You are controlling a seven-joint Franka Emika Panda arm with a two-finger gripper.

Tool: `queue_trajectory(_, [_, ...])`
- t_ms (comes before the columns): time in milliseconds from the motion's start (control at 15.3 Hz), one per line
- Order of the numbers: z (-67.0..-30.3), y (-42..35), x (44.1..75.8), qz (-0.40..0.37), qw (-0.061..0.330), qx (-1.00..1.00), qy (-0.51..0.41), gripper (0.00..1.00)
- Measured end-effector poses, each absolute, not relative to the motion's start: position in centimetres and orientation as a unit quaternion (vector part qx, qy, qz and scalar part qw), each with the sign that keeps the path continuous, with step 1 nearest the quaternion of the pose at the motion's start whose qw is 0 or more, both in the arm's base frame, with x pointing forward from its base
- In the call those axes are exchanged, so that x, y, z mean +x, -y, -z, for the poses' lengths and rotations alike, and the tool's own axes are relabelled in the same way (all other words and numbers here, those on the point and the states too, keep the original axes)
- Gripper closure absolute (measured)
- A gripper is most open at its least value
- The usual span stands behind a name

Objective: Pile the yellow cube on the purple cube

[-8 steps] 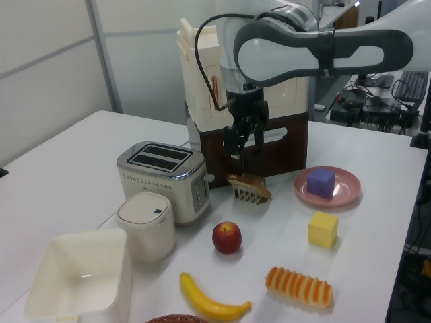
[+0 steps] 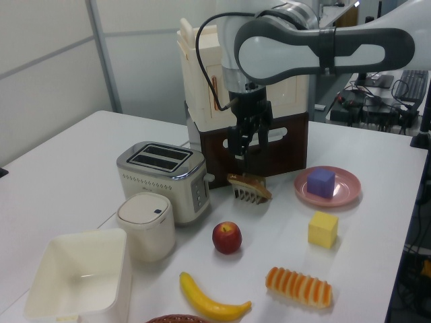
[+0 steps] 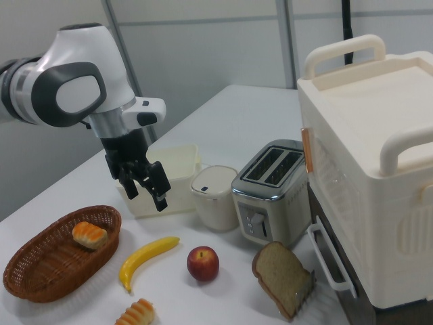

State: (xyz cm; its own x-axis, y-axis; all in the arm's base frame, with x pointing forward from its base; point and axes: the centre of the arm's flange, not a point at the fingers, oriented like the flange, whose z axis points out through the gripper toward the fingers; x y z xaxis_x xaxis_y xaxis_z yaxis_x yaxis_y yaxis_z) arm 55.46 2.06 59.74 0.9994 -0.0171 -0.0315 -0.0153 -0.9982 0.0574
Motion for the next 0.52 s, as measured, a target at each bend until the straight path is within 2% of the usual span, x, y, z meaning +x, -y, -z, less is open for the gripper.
queue_trajectory(524, [-60.5, 1.6, 54.9, 0.017, 0.027, 0.999, 0.034, 0.0])
